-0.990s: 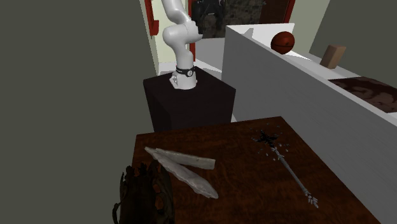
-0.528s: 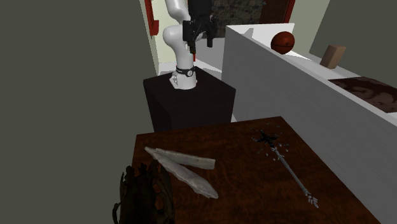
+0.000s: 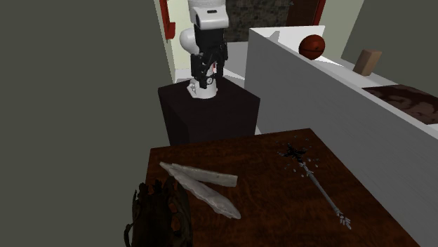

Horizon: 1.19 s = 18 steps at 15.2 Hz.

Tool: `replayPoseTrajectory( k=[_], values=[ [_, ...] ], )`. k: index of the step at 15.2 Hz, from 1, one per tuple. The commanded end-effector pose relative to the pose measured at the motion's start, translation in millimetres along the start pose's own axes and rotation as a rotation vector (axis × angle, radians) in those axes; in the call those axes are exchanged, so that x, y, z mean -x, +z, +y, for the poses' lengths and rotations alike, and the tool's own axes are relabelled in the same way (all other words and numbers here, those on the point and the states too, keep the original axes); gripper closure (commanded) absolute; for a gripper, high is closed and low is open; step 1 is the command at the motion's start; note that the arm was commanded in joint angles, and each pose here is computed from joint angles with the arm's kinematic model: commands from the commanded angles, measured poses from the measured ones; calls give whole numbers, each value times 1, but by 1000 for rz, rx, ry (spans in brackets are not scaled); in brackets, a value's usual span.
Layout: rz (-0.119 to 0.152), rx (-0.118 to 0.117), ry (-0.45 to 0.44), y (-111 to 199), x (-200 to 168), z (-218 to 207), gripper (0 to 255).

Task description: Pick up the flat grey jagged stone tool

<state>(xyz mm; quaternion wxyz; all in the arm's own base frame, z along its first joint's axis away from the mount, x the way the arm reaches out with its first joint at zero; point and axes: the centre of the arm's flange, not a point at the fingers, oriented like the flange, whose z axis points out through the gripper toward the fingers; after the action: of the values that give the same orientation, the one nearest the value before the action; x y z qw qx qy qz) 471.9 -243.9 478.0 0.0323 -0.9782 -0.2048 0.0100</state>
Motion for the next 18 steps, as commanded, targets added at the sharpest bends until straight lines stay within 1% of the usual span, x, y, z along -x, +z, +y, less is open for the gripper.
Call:
replayPoseTrajectory(
  k=[1, 11, 18],
  values=[
    [-17, -11, -47, 12, -12, 24, 0],
    [-100, -68, -254, 83, -71, 132, 0],
    [-155, -107, -393, 137, -119, 195, 0]
  ],
)
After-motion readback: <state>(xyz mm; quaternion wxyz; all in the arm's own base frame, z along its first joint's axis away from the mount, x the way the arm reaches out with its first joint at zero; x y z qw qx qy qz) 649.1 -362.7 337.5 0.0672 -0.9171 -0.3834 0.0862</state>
